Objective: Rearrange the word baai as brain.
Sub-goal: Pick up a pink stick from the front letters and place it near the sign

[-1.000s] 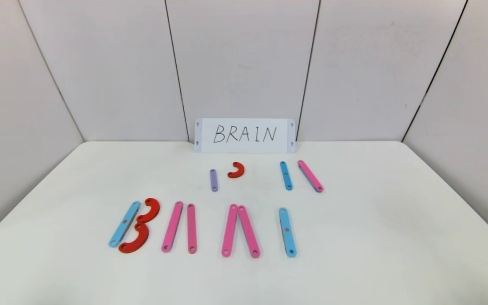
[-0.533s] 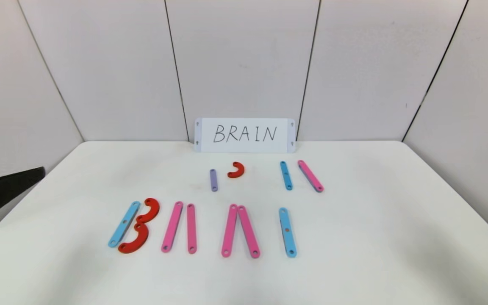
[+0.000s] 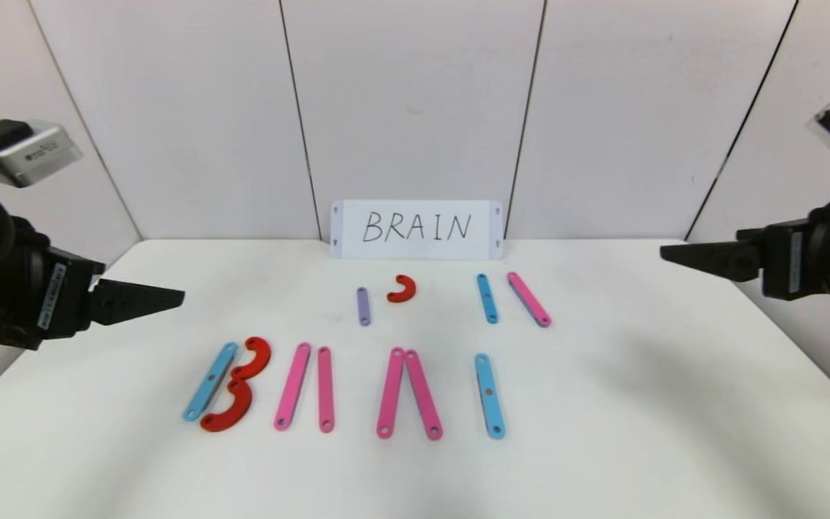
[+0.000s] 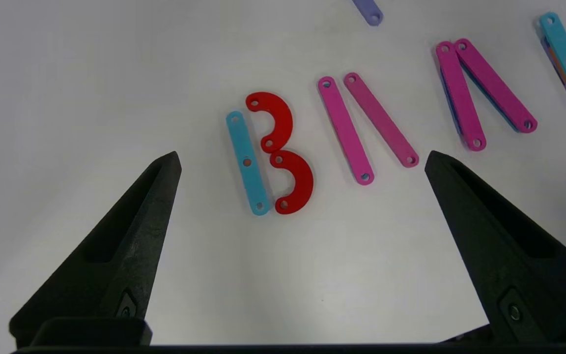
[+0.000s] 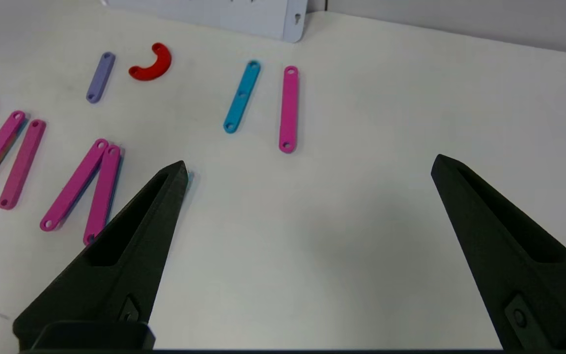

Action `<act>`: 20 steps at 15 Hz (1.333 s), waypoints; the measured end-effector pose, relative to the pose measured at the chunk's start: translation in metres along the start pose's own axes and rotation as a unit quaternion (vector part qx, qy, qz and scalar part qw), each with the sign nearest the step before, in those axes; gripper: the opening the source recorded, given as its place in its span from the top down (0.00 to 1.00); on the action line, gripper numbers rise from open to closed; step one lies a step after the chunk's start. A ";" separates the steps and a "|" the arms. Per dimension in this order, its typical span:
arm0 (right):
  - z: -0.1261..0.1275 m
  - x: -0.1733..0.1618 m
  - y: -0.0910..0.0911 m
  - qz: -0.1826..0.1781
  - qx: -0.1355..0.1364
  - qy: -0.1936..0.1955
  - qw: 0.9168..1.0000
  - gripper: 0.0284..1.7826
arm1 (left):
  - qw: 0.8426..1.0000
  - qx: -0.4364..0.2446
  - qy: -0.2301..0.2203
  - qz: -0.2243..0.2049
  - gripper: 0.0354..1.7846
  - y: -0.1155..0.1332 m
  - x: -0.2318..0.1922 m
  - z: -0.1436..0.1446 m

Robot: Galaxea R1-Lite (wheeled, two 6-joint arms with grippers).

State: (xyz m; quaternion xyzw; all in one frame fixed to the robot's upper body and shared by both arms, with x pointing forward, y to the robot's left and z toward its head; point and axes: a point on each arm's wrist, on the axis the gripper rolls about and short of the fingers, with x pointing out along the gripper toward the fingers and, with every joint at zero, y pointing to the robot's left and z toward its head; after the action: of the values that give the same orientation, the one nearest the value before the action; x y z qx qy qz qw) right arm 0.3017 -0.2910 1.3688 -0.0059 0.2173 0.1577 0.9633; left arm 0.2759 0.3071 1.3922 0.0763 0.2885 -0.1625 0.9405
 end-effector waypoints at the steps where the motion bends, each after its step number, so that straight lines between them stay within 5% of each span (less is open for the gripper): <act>1: 0.000 0.013 0.002 0.012 -0.001 0.015 1.000 0.03 | 1.000 0.004 0.015 -0.009 0.03 -0.001 0.008 0.005; 5: 0.004 0.049 0.009 0.042 -0.006 0.044 0.998 0.03 | 0.996 0.014 0.084 -0.035 0.03 -0.005 0.034 0.018; 9: 0.024 0.062 0.020 0.062 -0.017 0.048 0.997 0.03 | 0.995 0.010 0.090 -0.036 0.03 -0.003 0.048 0.025; 13: 0.033 0.075 0.025 0.104 -0.022 0.100 0.989 0.03 | 0.993 0.010 0.110 -0.038 0.03 -0.002 0.059 0.023; 20: 0.042 0.104 0.025 0.110 -0.041 0.103 0.988 0.03 | 0.985 0.027 0.163 -0.041 0.03 -0.015 0.094 0.014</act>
State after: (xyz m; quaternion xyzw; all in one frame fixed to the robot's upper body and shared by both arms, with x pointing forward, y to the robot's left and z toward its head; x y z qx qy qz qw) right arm 0.4008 -0.2328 1.3639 -0.0377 0.3081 0.2698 0.9115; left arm 0.3511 0.2650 1.3501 0.1151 0.4360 -0.1944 0.8711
